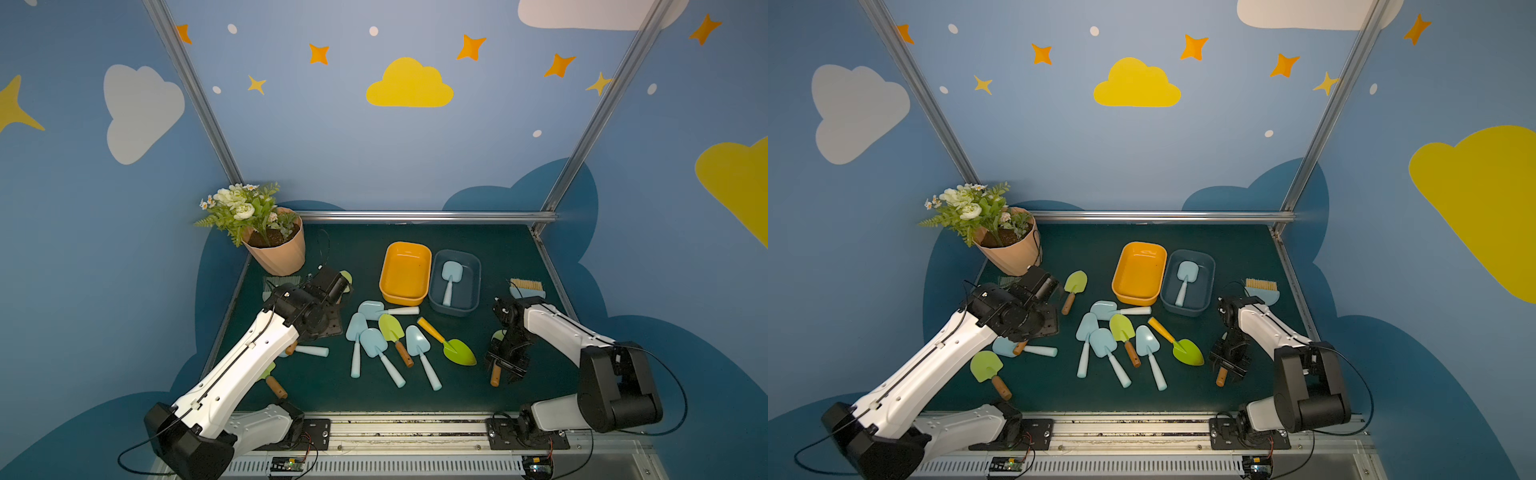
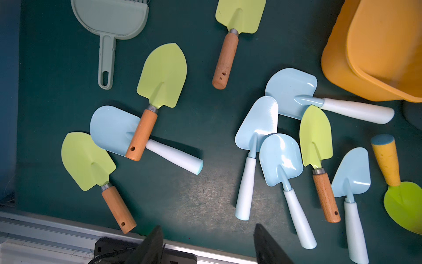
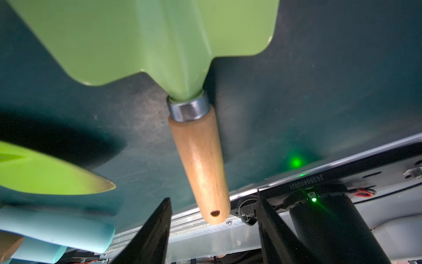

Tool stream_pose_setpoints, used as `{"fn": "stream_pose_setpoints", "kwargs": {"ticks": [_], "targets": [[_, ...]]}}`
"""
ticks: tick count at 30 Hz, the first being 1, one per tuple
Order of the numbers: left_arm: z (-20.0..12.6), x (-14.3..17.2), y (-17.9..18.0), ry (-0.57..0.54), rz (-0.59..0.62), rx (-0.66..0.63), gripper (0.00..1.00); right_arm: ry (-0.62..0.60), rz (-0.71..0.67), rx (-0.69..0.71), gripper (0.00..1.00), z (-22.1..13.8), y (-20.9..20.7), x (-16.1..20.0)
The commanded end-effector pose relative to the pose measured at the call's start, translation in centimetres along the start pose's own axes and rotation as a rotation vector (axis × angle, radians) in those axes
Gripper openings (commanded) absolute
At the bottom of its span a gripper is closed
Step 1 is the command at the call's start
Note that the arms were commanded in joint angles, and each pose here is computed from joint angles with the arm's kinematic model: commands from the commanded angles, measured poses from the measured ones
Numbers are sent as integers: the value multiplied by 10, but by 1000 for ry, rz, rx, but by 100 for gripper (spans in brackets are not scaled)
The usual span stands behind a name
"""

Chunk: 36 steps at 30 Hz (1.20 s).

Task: Sort the small shovels by color and place them into the storage box
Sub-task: Pick up the shovel from the center of the board.

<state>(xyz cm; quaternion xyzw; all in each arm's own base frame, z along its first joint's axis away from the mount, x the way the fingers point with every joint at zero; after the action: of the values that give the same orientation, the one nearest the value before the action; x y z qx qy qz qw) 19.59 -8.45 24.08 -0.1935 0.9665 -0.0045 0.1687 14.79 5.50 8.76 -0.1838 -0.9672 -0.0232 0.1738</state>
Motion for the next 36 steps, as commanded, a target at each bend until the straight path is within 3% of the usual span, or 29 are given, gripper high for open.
{"fn": "stream_pose_setpoints", "kwargs": {"ticks": [1, 14, 20, 27, 36], "targets": [[5, 1, -1, 12, 13, -2, 56, 10, 6, -6, 59, 7, -1, -3], [10, 0, -3, 19, 13, 15, 55, 8, 20, -5, 47, 14, -2, -6], [11, 0, -3, 21, 13, 16, 55, -3, 25, -1, 37, 13, -4, -8], [11, 1, -2, 21, 10, 16, 55, -6, 20, 1, 18, 13, -6, -7], [11, 0, -3, 22, 8, 18, 54, -71, -8, 28, 9, -12, -10, -4]]}}
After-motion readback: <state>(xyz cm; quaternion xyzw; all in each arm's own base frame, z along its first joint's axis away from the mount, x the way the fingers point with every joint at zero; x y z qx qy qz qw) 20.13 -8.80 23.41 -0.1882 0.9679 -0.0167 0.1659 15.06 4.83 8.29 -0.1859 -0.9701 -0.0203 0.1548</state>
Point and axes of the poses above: each gripper's point midway between its finger pads, its own z axis out along the fingers, its own y axis along the line the jaws close on, x = y × z, the point moved 5 cm from there along -z, back along the fingers, and after that the axes turned 10 degrees about -z, right-handed, at the moved point
